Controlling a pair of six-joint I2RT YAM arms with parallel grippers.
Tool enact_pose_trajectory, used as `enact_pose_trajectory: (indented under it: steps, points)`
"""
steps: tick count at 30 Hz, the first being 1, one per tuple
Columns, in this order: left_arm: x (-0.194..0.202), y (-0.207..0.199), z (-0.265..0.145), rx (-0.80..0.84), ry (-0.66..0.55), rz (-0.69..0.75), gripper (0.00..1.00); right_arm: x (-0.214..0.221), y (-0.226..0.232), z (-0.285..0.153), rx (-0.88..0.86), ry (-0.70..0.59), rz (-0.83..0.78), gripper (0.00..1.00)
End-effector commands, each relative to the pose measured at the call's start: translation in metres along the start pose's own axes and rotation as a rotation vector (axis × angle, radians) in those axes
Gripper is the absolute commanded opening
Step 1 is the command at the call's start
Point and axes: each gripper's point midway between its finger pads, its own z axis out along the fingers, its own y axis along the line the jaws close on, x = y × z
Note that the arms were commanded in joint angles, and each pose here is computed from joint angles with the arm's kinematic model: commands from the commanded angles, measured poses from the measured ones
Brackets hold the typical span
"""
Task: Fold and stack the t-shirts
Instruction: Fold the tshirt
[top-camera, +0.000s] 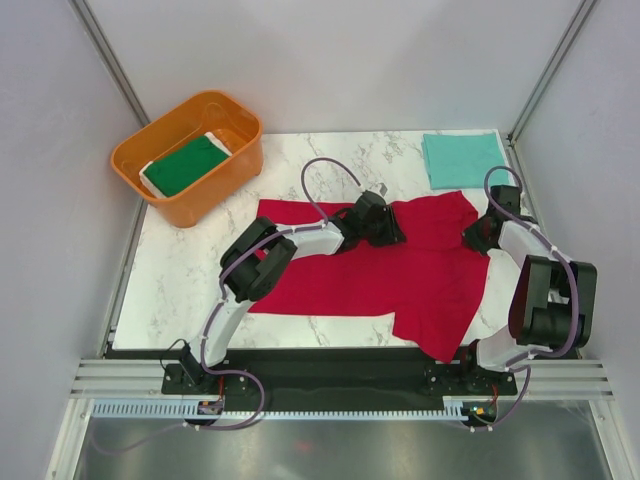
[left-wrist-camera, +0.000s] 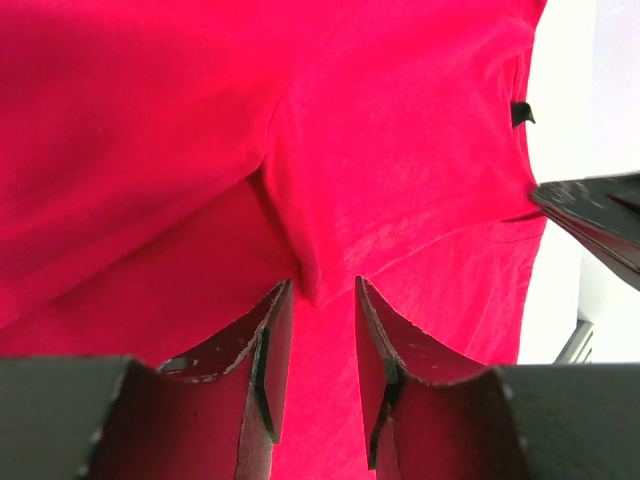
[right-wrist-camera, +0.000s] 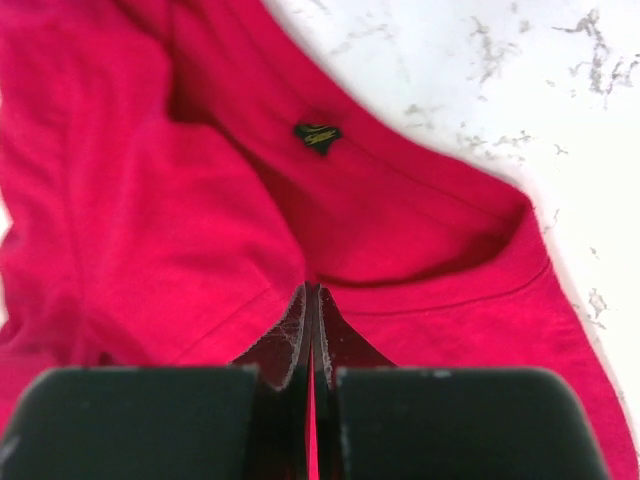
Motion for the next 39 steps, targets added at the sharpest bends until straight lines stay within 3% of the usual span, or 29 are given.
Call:
enact_pose_trajectory:
  steps: [1, 10, 23, 27, 28, 39]
  points:
    - [-0.01, -0.009, 0.009, 0.011, -0.049, -0.025, 0.38, -0.002, 0.013, -0.016, -0.084, -0.019, -0.001, 0.0]
    - [0.0, -0.004, 0.015, 0.002, -0.029, -0.051, 0.33, -0.005, 0.014, -0.029, -0.115, -0.05, -0.007, 0.0]
    - [-0.014, -0.032, 0.005, 0.054, -0.057, -0.037, 0.06, 0.003, 0.014, -0.036, -0.15, -0.035, -0.034, 0.0]
    - [-0.018, -0.042, -0.002, 0.076, -0.062, -0.022, 0.12, 0.002, 0.015, -0.037, -0.154, -0.038, -0.037, 0.0]
    - [-0.018, -0.044, -0.004, 0.081, -0.06, -0.019, 0.02, 0.002, 0.015, -0.039, -0.157, -0.039, -0.034, 0.0]
    - [-0.022, -0.059, -0.031, 0.096, -0.051, 0.019, 0.02, -0.004, -0.007, -0.065, -0.062, -0.103, 0.002, 0.0]
